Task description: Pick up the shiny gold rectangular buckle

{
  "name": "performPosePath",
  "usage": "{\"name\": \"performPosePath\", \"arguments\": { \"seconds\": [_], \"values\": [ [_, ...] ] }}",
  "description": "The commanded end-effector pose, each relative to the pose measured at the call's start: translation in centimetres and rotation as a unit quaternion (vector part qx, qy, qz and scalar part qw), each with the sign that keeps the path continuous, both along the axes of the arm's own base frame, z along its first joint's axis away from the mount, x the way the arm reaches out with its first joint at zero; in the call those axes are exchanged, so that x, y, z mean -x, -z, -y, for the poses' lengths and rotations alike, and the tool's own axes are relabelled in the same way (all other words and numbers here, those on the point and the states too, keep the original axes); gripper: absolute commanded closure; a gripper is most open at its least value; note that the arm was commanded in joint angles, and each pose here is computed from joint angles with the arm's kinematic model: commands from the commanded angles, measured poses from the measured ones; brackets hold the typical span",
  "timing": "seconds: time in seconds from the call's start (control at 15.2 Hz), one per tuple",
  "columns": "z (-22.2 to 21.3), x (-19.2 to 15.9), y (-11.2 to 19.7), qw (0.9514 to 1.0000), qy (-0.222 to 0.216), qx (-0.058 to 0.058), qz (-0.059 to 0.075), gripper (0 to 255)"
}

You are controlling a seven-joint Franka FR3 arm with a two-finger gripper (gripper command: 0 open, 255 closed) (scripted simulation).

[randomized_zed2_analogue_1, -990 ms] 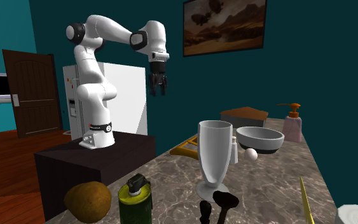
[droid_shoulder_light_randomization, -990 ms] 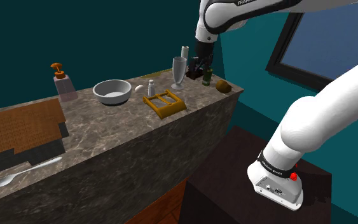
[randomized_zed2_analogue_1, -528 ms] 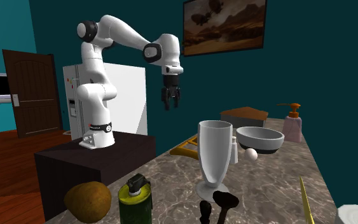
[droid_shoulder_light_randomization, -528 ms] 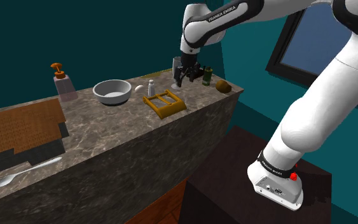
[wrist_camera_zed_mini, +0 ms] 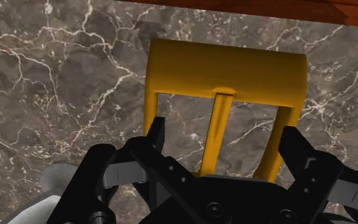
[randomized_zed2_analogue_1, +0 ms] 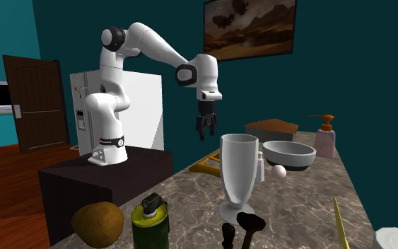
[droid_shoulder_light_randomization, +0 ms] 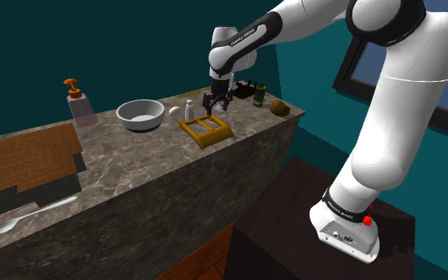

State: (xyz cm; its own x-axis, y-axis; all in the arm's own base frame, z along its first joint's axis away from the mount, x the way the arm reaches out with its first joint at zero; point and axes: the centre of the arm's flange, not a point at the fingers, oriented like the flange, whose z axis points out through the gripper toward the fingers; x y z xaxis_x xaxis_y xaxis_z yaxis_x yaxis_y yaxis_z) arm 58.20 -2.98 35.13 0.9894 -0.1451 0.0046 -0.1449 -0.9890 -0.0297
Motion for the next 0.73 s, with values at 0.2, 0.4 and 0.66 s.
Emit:
{"name": "performPosePath", "arguments": {
  "seconds": [0.2,0.4,0.66],
  "values": [
    [0.1,-5.0,4.6,0.9997,0.021,-0.007,-0.004,0],
    [0.2,-7.2,6.7,0.9995,0.031,-0.011,-0.006,0],
    [0.2,-7.2,8.8,0.9995,0.031,-0.011,-0.006,0]
  ]
}}
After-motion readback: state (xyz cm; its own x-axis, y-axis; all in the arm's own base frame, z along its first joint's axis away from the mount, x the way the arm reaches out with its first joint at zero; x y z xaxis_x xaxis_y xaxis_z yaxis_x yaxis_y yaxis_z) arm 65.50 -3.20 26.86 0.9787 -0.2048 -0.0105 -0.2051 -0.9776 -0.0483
